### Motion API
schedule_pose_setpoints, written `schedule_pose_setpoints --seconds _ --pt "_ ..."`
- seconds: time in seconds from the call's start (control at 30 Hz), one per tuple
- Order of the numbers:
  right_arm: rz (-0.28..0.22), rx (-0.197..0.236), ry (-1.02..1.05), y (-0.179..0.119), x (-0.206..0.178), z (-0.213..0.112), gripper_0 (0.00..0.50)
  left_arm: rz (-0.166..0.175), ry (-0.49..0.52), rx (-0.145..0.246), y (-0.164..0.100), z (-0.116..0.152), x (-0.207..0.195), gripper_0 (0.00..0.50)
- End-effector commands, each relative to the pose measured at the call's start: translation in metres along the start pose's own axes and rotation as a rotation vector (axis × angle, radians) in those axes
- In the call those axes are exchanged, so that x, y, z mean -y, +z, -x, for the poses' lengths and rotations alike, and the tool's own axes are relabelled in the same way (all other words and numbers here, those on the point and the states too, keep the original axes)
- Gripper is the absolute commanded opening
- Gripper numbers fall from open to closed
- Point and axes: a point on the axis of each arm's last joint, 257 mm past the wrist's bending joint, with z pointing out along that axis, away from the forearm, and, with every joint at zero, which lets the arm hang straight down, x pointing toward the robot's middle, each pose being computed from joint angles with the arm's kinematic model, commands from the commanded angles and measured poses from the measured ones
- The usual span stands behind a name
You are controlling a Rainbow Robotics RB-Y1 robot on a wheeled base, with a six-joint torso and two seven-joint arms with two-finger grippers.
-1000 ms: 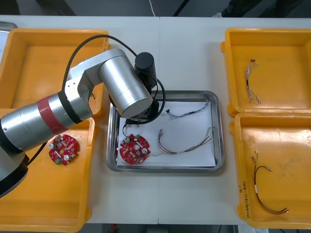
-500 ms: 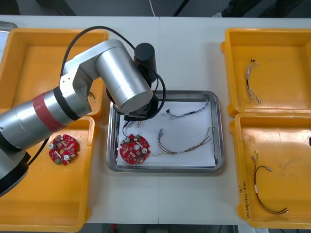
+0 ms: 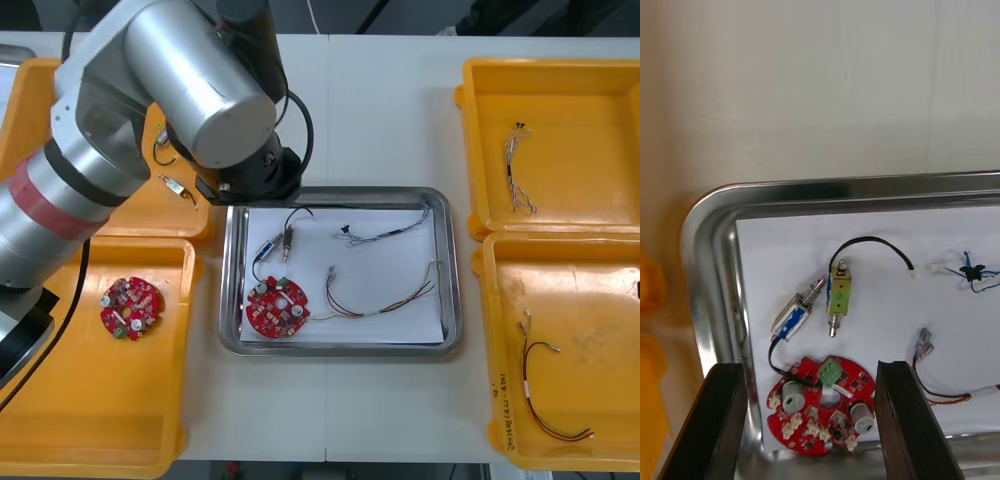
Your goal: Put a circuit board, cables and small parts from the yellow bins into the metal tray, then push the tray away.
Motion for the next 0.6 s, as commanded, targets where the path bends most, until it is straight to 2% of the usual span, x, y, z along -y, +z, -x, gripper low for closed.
schedule_pose_setpoints --seconds 0.03,0.13,0.27,0.43,0.6 --pt "-0.013 0.032 -0.068 -0.008 -0.006 0.010 0.500 0.015 0.014 -0.002 -0.032 0.011 -0.036 0.500" --pt "-0.016 0.032 -0.068 -0.008 -0.005 0.010 0.500 -0.020 0.020 0.015 -0.044 0.021 -0.042 0.500" --pt "-0.020 0.034 -0.065 -0.008 -0.004 0.010 0.500 -0.047 0.030 0.041 -0.056 0.030 -0.056 0.500" --pt "-0.019 0.033 -0.064 -0.008 -0.005 0.010 0.500 -0.046 0.046 0.061 -0.061 0.032 -0.078 0.500" --pt "-0.019 0.031 -0.100 -0.011 -0.007 0.013 0.500 -0.037 0.063 0.062 -0.060 0.030 -0.099 0.500"
